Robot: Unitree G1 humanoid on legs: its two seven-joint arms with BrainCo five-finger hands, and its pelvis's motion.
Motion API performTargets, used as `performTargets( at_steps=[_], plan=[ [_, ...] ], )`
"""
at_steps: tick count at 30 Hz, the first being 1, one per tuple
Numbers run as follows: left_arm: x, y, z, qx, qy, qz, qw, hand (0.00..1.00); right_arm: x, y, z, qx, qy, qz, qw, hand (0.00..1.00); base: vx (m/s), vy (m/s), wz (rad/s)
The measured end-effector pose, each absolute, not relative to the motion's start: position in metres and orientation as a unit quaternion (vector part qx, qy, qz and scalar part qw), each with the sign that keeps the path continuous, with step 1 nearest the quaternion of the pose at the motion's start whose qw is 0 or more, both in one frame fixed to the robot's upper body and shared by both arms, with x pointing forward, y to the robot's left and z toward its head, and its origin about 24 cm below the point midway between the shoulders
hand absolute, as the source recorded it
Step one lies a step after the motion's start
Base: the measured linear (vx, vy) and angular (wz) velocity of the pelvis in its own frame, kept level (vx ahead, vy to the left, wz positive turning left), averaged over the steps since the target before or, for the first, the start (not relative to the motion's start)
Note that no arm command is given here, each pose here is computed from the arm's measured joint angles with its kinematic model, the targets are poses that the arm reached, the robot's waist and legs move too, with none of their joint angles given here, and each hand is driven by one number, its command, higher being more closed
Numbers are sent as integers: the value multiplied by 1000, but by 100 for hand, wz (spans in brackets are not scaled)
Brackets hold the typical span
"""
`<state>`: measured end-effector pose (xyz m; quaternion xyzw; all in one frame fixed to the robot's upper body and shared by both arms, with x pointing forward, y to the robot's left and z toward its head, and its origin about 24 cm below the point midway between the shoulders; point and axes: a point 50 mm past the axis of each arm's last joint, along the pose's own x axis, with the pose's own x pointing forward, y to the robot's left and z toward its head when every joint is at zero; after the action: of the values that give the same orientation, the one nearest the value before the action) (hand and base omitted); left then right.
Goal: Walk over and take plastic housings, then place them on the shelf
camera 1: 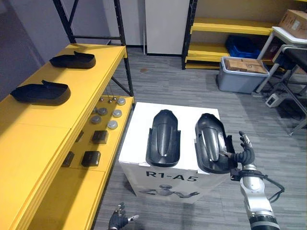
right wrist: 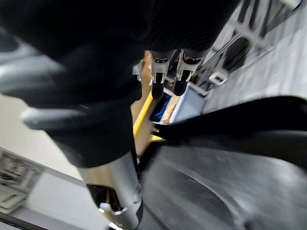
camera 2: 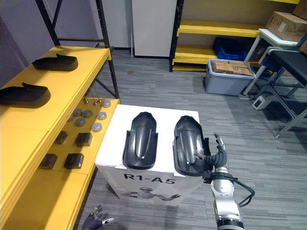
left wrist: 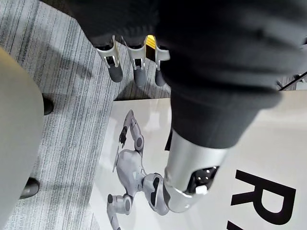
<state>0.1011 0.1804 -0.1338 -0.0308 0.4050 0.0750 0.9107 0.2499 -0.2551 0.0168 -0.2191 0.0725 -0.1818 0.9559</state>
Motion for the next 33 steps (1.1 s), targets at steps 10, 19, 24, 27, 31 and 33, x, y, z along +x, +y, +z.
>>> performTargets(
  at_steps=[10,19,24,27,31,33],
  plan=[
    [103,180,-133,-29,402,70,912,0,251,-256,-9,-212,142,-216,942,0,3,1,1],
    [104,178,-132,-26,403,65,912,0,267,-265,-15,-121,159,-245,949,100,0,0,0],
    [105,178,-132,-24,403,64,913,0,263,-271,-20,-83,169,-258,948,100,7,3,-5],
    [105,178,-132,-24,403,64,913,0,262,-270,-22,-79,170,-257,948,100,10,-6,-12],
    [108,178,-131,-24,398,64,915,0,257,-263,-26,-83,175,-240,951,100,0,0,0],
    [112,176,-128,-26,389,66,919,0,253,-259,-29,-86,178,-233,952,100,-34,-6,1]
  ],
)
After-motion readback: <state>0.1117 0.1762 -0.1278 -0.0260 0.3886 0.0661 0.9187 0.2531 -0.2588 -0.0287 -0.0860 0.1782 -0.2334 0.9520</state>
